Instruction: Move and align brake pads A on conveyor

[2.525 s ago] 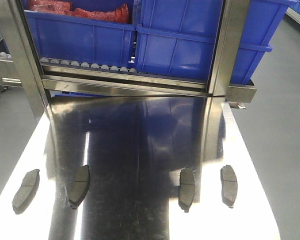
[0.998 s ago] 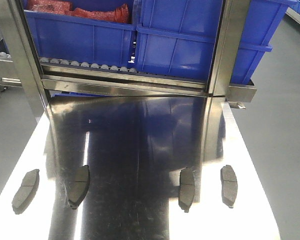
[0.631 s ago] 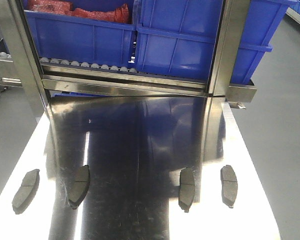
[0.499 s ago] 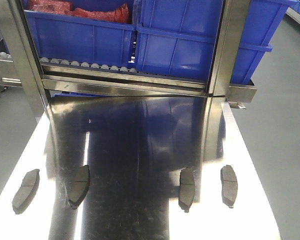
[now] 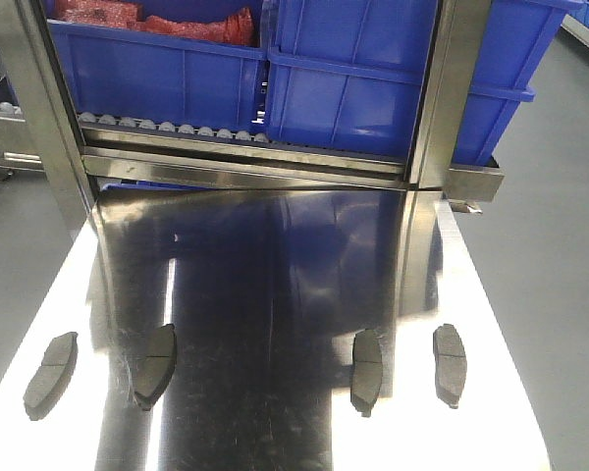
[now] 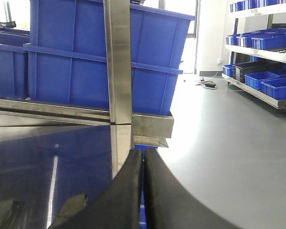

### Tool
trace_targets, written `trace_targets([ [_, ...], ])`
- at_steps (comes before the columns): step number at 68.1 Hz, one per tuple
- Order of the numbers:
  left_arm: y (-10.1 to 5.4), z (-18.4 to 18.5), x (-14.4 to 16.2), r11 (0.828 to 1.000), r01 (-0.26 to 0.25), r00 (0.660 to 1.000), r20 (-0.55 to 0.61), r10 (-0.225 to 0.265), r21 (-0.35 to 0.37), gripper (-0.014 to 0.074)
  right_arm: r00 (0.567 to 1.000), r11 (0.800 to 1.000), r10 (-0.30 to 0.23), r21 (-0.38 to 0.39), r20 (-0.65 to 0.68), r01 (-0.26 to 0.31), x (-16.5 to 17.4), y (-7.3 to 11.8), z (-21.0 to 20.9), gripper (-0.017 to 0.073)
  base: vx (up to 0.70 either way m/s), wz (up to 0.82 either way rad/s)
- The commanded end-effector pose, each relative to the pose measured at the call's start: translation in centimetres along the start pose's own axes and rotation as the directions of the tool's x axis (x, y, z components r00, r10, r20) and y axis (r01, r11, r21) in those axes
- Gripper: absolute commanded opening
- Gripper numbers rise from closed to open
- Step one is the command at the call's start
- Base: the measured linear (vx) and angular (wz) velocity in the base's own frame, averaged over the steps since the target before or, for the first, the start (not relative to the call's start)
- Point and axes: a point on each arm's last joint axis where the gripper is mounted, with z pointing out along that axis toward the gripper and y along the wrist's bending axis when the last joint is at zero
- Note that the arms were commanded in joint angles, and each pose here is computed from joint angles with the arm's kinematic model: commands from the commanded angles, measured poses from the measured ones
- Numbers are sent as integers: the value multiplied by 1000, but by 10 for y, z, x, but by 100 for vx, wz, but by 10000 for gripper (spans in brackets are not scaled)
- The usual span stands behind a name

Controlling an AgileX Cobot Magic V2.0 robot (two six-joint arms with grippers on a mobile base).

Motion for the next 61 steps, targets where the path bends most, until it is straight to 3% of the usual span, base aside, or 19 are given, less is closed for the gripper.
trace_targets([
  [1,-2,-6,-15,1000,-10,996,93,8,16,34,997,1000,-8,4,74,8,-4,0,-1,-11,0,0],
  [7,-2,-6,-15,999,-34,995,93,32,14,92,997,1000,-8,4,74,8,-4,0,-1,-11,0,0],
  [31,-3,-6,-11,999,-28,998,55,26,26,440,997,1000,-8,4,74,8,-4,0,-1,-11,0,0],
  [50,-4,-6,-11,999,-13,999,51,12,29,470,997,1000,-8,4,74,8,-4,0,-1,-11,0,0],
  [56,-4,-8,-19,999,10,995,95,-13,37,470,997,1000,-8,4,74,8,-4,0,-1,-11,0,0],
  [61,-5,-9,-28,999,-2,996,90,-1,38,470,997,1000,-8,4,74,8,-4,0,-1,-11,0,0],
])
